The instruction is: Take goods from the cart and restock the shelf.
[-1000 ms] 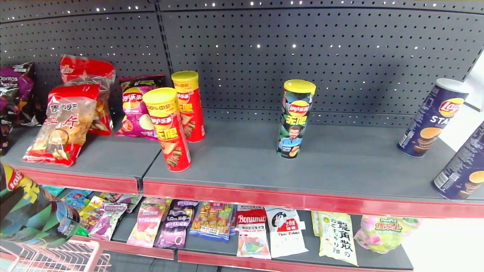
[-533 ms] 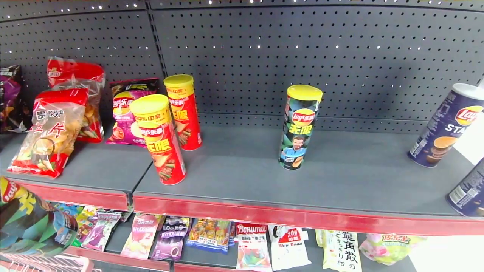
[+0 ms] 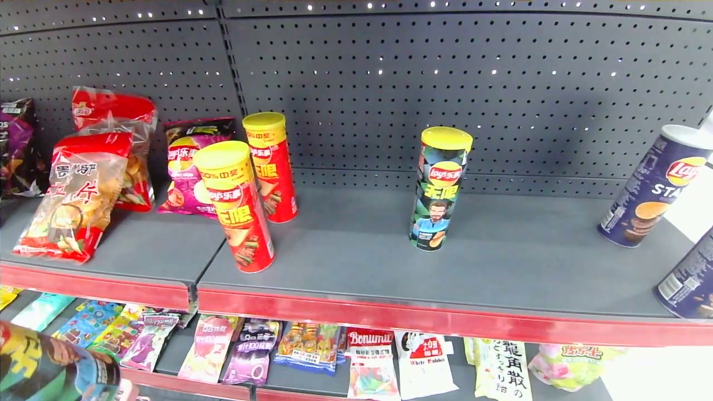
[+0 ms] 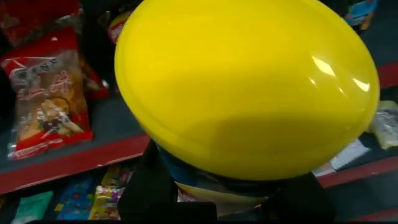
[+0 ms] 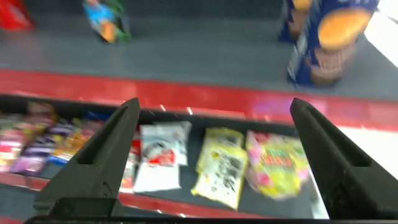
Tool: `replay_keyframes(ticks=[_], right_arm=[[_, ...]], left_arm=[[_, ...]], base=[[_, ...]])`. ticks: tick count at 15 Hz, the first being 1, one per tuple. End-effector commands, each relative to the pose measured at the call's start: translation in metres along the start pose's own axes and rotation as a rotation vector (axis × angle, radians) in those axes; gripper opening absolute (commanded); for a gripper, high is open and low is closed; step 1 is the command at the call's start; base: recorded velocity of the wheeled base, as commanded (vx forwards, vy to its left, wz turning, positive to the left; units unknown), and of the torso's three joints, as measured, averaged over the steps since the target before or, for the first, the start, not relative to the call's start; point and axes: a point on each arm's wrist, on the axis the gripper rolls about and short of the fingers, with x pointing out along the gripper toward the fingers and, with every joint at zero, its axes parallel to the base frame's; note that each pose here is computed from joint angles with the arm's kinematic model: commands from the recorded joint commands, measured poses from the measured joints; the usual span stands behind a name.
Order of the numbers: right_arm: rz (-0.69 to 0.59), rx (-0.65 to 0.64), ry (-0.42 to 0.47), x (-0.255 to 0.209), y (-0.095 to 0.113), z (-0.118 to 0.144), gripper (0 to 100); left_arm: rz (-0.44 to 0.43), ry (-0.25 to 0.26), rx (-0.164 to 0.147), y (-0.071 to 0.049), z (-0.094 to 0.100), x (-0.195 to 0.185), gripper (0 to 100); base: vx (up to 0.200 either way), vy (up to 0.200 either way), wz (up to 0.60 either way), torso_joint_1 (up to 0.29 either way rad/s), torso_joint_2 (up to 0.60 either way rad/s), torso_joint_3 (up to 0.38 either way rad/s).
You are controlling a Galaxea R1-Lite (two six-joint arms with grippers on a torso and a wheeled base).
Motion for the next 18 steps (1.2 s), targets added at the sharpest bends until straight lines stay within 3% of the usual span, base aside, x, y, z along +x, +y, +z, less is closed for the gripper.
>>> replay_keyframes(ticks=[1,2,5,6,7,11,18], right_arm=[[0.236,0.03,0.019,0.02,0.003,0.078,100],[0.343,-0.014,0.057,0.035,0.005,0.093,100],[0.376,-0.071,0.155,0.089,0.003,0.125,100],[0.404,-0.138,0.2,0.121,0.003,0.135,100],[0.439,-0.147,0.219,0.136,0.006,0.14,100],[0.594,-0.145,0.293,0.191,0.03,0.143,100],[0.626,-0.135,0.335,0.272,0.05,0.115,100]], left_arm=[[-0.047,-0.055,-0.019,-0.006,0.0,-0.018,0],[-0.046,-0.034,-0.028,-0.006,-0.002,-0.015,0],[-0.044,-0.009,-0.046,-0.006,-0.006,-0.013,0],[-0.038,0.002,-0.095,-0.004,-0.002,-0.009,0],[-0.028,-0.007,-0.105,-0.003,0.002,-0.009,0],[-0.017,-0.02,-0.093,-0.002,0.006,-0.01,0],[0.0,-0.024,-0.09,-0.002,0.006,-0.012,0]], base=[[0.0,0.0,0.0,0.0,0.0,0.0],[0.0,0.0,0.0,0.0,0.0,0.0],[0.0,0.0,0.0,0.0,0.0,0.0],[0.0,0.0,0.0,0.0,0.0,0.0],[0.0,0.0,0.0,0.0,0.0,0.0],[0.0,0.0,0.0,0.0,0.0,0.0],[0.0,0.0,0.0,0.0,0.0,0.0]])
